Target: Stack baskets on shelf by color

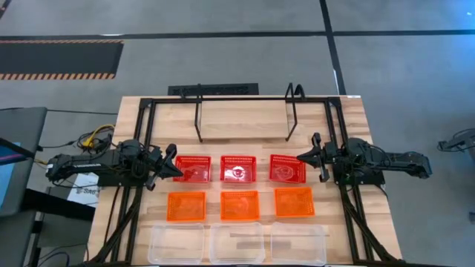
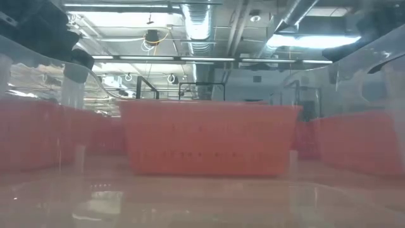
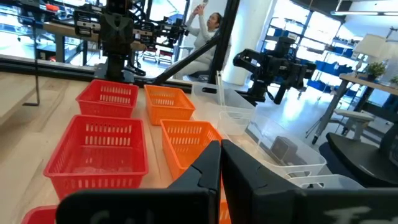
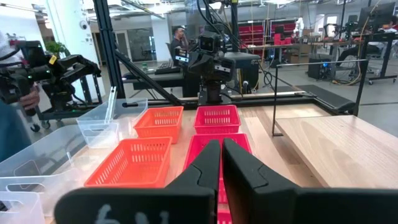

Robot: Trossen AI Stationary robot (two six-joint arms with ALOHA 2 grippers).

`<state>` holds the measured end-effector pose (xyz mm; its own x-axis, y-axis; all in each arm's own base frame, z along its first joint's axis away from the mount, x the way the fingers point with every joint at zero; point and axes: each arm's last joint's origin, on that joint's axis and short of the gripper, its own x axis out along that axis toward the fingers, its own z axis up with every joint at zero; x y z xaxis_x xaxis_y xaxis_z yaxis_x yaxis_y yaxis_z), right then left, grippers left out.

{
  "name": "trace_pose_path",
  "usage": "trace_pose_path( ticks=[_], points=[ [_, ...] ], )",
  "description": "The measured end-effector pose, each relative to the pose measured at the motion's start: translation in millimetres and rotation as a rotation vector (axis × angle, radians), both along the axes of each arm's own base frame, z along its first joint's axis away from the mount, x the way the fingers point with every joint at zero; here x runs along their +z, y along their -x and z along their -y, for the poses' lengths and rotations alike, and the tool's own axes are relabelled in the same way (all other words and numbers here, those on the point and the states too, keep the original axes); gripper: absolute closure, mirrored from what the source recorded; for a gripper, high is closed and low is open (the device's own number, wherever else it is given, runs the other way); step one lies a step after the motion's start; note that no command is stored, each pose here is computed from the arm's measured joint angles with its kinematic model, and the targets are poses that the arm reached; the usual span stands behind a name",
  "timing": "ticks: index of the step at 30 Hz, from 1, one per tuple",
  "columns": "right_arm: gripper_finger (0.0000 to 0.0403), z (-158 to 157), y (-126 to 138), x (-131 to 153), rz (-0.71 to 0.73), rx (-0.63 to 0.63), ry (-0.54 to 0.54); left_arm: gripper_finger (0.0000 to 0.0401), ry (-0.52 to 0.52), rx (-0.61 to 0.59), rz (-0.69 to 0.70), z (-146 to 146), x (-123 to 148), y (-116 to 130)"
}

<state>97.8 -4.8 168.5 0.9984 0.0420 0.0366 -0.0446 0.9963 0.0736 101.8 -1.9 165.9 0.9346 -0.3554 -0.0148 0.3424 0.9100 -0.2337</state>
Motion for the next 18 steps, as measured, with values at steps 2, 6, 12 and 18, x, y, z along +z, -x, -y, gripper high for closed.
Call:
trace_pose_path(
  ticks=[2,6,12,18],
  points=[
    [0.0362,0.0,0.0,0.0,0.0,0.0,0.0,0.0401,-0.001,0.046,-0.001,-1.3,-0.2,-0.5],
    [0.0362,0.0,0.0,0.0,0.0,0.0,0.0,0.0401,0.0,0.124,-0.008,-3.4,-0.7,-1.1],
    [0.0362,0.0,0.0,0.1,0.0,0.0,0.0,0.0401,0.003,0.144,-0.01,-4.0,-0.8,-1.2],
    [0.0362,0.0,0.0,0.1,0.0,0.0,0.0,0.0401,0.047,0.185,-0.024,-5.1,-0.9,-1.4]
  ],
)
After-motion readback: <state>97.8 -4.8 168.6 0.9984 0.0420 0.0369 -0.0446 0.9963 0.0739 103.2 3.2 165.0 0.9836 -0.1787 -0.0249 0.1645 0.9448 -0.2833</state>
